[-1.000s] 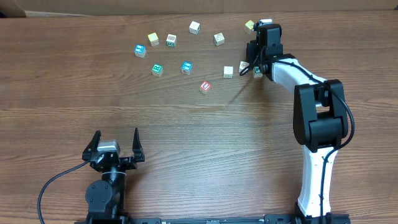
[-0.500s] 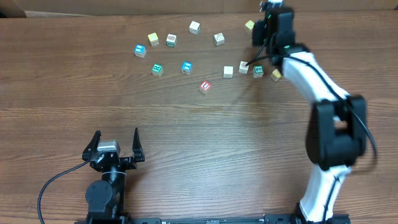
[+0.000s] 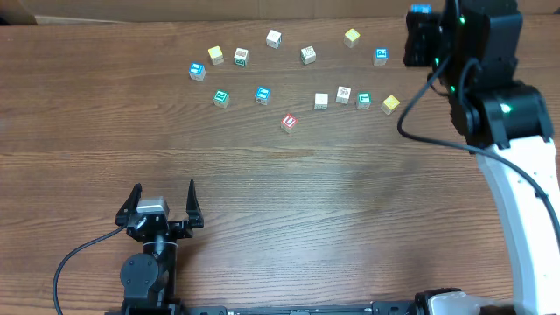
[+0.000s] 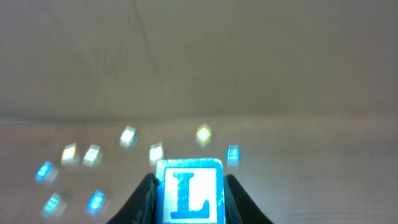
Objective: Form a horizontal line
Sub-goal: 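Carry the L block toward the table center with the right gripper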
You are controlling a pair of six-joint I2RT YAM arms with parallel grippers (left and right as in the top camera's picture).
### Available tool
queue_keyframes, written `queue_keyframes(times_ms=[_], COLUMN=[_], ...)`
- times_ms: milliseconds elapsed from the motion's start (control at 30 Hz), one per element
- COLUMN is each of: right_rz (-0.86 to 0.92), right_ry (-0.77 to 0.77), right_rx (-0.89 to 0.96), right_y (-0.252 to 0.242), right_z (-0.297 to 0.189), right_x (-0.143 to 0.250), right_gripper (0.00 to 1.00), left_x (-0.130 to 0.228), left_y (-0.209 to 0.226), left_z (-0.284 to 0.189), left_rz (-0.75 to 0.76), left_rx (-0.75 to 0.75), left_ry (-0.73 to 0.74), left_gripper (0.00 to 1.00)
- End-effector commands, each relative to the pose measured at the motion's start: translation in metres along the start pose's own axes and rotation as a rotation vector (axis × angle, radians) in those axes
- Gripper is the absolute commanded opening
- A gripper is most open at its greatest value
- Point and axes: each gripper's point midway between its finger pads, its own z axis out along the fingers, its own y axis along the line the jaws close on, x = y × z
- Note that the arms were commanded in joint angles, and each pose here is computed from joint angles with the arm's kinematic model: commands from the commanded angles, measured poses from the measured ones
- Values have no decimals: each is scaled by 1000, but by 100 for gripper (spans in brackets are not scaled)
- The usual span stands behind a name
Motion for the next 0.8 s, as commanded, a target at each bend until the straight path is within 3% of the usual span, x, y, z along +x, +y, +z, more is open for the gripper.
queue_keyframes(times_ms=[0, 367, 767], right_rz=[83, 157, 240], right_ry=[111, 700, 1055], right_rx=[-52, 10, -27], right_y=[8, 1, 9], right_z=[-3, 1, 4], right_x=[26, 161, 258], right_gripper=[16, 19, 15], left_x=[-1, -1, -1], left_y=[-2, -2, -2], left_z=[-1, -1, -1], left_rz=[22, 22, 22], left_rx=[7, 7, 7], left_ry=[-7, -7, -7], left_gripper=[100, 100, 100])
